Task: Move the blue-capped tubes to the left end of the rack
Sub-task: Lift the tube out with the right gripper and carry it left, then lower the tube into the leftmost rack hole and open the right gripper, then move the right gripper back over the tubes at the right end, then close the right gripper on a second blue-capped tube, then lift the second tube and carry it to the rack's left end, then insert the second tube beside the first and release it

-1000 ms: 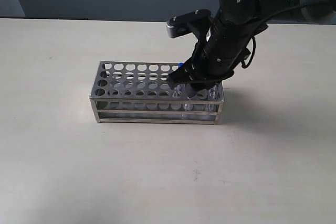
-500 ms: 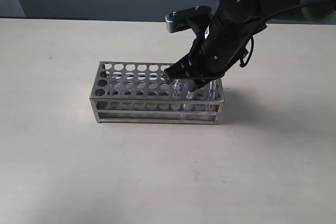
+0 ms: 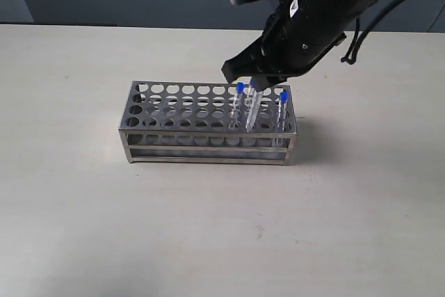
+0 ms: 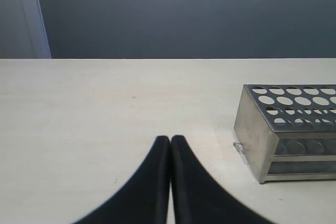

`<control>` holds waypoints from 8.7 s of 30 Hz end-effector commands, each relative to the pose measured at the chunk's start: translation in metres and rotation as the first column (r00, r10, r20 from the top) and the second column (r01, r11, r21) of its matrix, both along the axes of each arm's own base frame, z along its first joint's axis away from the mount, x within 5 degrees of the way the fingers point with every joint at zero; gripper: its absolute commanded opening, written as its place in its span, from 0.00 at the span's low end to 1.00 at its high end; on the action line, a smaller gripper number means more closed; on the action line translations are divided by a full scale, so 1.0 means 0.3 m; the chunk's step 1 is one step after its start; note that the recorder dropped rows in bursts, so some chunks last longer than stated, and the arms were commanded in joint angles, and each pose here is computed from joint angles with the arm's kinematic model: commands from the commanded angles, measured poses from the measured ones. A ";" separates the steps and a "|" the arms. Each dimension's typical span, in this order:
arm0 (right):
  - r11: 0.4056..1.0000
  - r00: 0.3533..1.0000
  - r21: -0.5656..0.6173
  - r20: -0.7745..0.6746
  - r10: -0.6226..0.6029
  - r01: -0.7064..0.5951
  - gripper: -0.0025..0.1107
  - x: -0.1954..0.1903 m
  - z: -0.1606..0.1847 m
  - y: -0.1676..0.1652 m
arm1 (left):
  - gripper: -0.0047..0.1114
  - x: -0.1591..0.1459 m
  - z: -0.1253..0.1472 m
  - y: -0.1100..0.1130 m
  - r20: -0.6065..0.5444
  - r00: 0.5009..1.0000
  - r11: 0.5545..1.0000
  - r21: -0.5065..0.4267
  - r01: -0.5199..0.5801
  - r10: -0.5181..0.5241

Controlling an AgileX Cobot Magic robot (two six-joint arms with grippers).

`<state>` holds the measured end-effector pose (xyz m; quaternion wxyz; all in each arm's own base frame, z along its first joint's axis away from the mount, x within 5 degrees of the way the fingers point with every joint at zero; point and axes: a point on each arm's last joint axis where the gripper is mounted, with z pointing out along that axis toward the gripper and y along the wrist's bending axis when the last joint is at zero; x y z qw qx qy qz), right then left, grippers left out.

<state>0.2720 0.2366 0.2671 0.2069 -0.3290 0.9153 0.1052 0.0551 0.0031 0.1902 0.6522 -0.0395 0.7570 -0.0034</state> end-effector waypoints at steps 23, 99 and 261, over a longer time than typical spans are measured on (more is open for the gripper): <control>0.836 0.824 -0.091 0.140 0.548 -0.541 0.02 0.016 0.122 0.455 | 0.05 0.001 0.007 -0.001 0.006 1.000 1.000 0.003 0.007 -0.007; 0.939 0.925 -0.036 0.164 0.344 -0.343 0.44 0.166 -0.084 0.560 | 0.05 0.001 0.007 -0.001 0.006 1.000 1.000 0.003 0.007 -0.007; 0.919 0.916 0.008 0.083 0.392 -0.394 0.02 0.098 -0.010 0.510 | 0.05 0.001 0.007 -0.001 0.006 1.000 1.000 0.003 0.007 -0.007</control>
